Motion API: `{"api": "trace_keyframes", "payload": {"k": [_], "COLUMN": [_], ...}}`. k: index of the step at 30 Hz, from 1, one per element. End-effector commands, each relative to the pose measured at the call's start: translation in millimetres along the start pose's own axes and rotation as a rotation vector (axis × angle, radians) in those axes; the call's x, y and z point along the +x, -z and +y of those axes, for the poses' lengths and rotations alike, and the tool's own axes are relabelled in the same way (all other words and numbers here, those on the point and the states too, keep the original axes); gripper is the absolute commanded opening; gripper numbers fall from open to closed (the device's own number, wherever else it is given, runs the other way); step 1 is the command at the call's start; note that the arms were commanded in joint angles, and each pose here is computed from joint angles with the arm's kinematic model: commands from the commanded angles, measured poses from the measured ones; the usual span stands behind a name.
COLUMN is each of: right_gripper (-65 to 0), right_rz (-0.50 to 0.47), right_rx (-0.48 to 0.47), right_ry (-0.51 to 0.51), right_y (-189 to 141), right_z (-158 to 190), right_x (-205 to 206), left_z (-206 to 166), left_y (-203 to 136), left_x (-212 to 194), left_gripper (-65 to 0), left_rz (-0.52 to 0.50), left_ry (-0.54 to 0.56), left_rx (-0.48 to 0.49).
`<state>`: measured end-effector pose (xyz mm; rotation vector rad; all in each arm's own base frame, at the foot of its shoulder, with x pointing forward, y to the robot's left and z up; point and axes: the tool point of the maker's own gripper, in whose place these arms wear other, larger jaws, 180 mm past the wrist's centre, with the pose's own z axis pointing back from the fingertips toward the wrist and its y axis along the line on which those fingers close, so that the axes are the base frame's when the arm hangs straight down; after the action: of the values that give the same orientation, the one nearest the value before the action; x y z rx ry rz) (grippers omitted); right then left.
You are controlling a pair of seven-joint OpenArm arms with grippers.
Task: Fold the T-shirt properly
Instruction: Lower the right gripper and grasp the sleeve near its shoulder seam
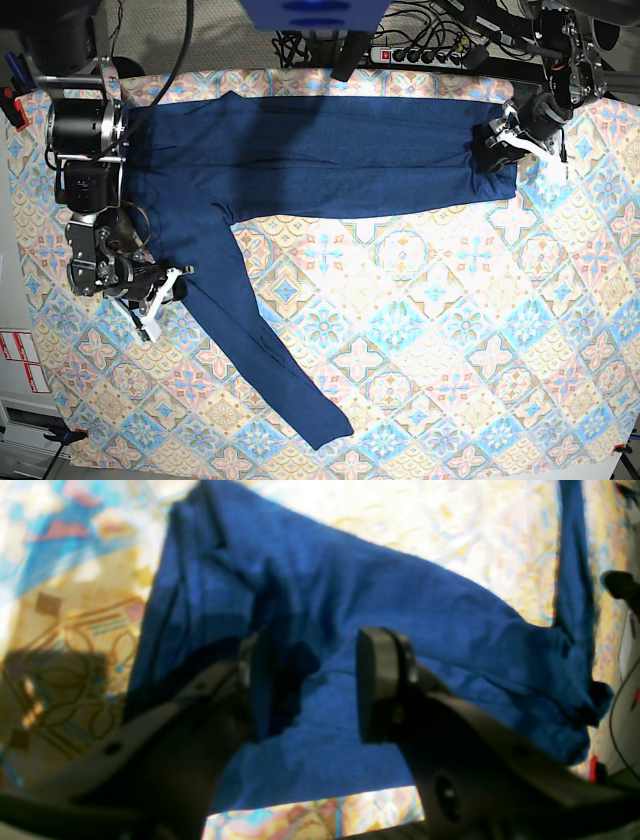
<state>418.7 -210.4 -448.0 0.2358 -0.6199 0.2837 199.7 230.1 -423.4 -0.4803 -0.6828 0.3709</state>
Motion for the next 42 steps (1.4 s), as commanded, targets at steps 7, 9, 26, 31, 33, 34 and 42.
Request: {"api": "trace_keyframes", "payload": {"k": [7,9,26,31,33,34,42], "right_gripper": [-49.3,-46.6,-64.5,-64.5,-64.5,-64.5,-64.5], "right_rz": [-0.025,-0.008,0.105,0.022,0.014,0.009,0.007], "right_rx": [0.032,0.043,0.138,0.095,0.061,0.044,-0.061], "right_ry": [0.024,-0.003,-0.142,-0.065,-0.072,-0.091,-0.286], "right_y": [11.9,16.8,18.8,-0.1,-14.2,-21.9,-82.8], "right_z": [10.1,16.7,43.6,31.2,25.4,24.3,43.6], "right_x": [-0.9,-7.7,-33.0,-37.6,-41.4,-40.3,-47.0], "left_z": [-7.4,-7.8,-4.1,-4.9,-5.2,-5.4,-8.4], "left_y": [-4.0,-3.8,-6.8,-6.2,-6.0,-5.7,-3.1], "left_x": [15.3,14.9,7.3,9.1,10.0,10.6,14.1], "left_gripper": [-38.8,-38.9,-39.6,-39.6,-39.6,-39.6,-39.6], "left_rz": [-0.042,-0.041,-0.026,-0.029,-0.032,-0.034,-0.040], "left_ry": [0.026,0.026,0.021,0.022,0.023,0.023,0.030], "left_rx": [-0.023,-0.024,-0.014,-0.017,-0.017,-0.018,-0.024]}}
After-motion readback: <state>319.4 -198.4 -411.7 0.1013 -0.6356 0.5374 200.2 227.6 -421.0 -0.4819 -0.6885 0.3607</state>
